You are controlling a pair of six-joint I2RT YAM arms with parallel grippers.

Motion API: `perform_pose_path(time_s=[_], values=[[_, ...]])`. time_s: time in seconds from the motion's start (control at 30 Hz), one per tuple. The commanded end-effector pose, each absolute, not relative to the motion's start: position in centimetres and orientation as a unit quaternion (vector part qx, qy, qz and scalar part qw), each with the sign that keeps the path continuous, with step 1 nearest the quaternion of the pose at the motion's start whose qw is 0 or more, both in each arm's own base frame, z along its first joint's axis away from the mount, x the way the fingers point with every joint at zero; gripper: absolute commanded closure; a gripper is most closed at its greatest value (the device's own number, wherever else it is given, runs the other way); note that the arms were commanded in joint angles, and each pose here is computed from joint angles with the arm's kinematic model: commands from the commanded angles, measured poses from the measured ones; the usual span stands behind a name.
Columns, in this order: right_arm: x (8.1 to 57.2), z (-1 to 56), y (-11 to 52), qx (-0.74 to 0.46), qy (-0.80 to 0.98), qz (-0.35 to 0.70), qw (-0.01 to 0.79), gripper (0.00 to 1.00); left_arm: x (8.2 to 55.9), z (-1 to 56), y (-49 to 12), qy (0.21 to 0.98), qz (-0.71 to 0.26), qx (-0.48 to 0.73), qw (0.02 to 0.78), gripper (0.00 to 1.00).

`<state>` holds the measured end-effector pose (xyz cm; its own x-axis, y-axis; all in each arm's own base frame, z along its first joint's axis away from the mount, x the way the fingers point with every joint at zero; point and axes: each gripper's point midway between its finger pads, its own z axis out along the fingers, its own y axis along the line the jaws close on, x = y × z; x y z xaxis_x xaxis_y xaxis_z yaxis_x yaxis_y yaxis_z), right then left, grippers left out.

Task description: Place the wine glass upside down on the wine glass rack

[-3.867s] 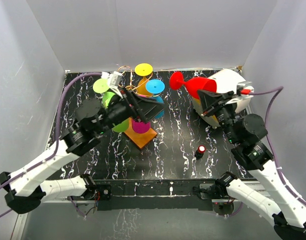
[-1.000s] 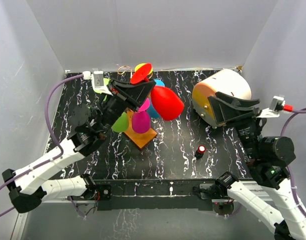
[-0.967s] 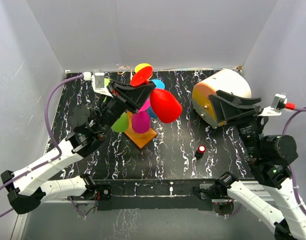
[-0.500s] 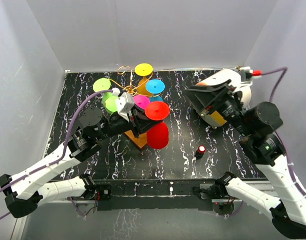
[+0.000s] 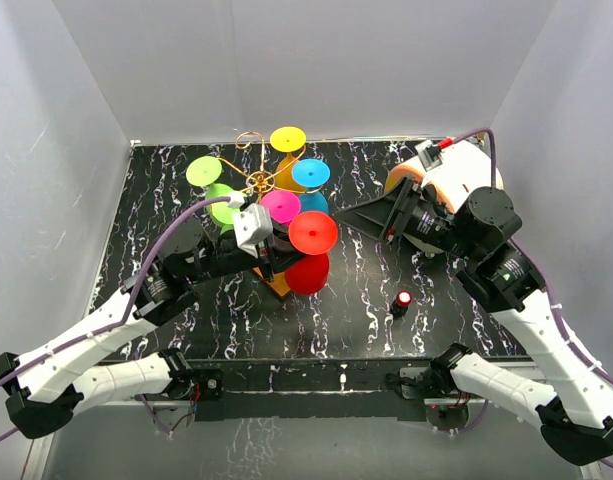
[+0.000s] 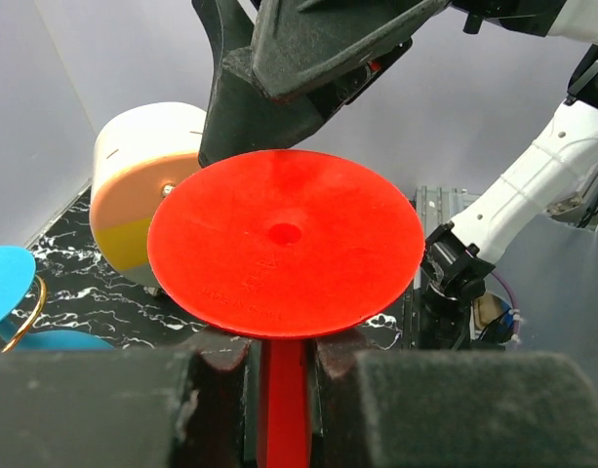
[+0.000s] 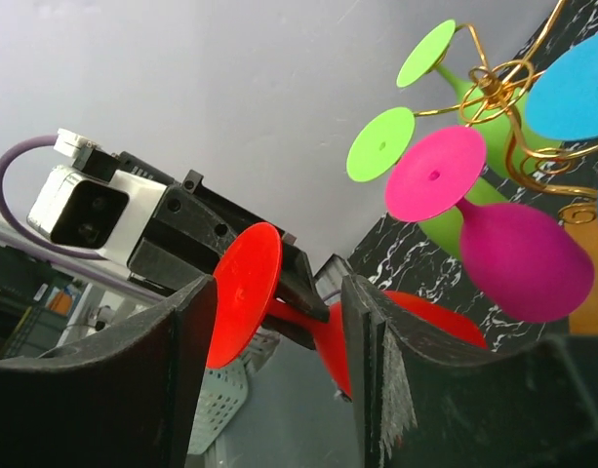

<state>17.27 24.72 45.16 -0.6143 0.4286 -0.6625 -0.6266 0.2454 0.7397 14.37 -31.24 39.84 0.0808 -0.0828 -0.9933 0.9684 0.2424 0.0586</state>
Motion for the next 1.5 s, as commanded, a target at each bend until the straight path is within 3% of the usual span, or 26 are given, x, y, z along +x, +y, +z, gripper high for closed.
perform_pose_path(time_s=[0.0, 0.13, 0.57, 0.6, 0.63, 0.7, 0.77, 0.83, 1.03, 1.17, 1.33, 1.47], values=[[16.2, 45.8, 25.1, -0.085, 0.659, 0.629, 0.404, 0.50, 14.0, 41.3, -31.3, 0.484, -0.438, 0.443, 0.614, 1.00], [16.3, 45.3, 25.5, -0.086, 0.667, 0.630, 0.389, 0.56, 14.1, 41.4, -31.4, 0.482, -0.435, 0.444, 0.617, 1.00], [15.2, 44.5, 26.2, -0.074, 0.650, 0.676, 0.341, 1.00, 15.4, 40.2, -31.9, 0.511, -0.418, 0.440, 0.609, 1.00], [15.3, 44.5, 26.2, -0.073, 0.649, 0.676, 0.341, 1.00, 15.5, 40.2, -31.9, 0.515, -0.418, 0.434, 0.609, 1.00], [15.3, 44.8, 26.1, -0.073, 0.647, 0.676, 0.346, 1.00, 15.6, 40.3, -31.8, 0.521, -0.421, 0.426, 0.608, 0.92], [15.5, 45.1, 25.8, -0.064, 0.647, 0.670, 0.358, 1.00, 15.5, 40.2, -31.8, 0.533, -0.432, 0.416, 0.597, 0.51], [15.7, 45.2, 25.4, -0.057, 0.649, 0.663, 0.370, 1.00, 15.0, 40.1, -31.9, 0.550, -0.460, 0.392, 0.576, 0.37], [16.0, 45.1, 24.9, -0.045, 0.656, 0.649, 0.382, 1.00, 14.3, 39.7, -31.9, 0.569, -0.490, 0.370, 0.547, 0.32], [16.0, 45.1, 24.1, -0.028, 0.666, 0.633, 0.393, 1.00, 13.0, 40.4, -31.7, 0.624, -0.600, 0.218, 0.450, 0.28], [16.1, 45.1, 23.5, -0.019, 0.673, 0.621, 0.401, 1.00, 12.3, 41.3, -32.1, 0.629, -0.656, 0.153, 0.389, 0.35], [16.2, 45.3, 22.8, -0.009, 0.676, 0.607, 0.418, 1.00, 12.0, 41.5, -32.3, 0.622, -0.677, 0.138, 0.368, 0.41], [16.1, 45.5, 22.6, -0.011, 0.671, 0.607, 0.425, 1.00, 12.7, 41.2, -32.4, 0.625, -0.679, 0.115, 0.368, 0.37]])
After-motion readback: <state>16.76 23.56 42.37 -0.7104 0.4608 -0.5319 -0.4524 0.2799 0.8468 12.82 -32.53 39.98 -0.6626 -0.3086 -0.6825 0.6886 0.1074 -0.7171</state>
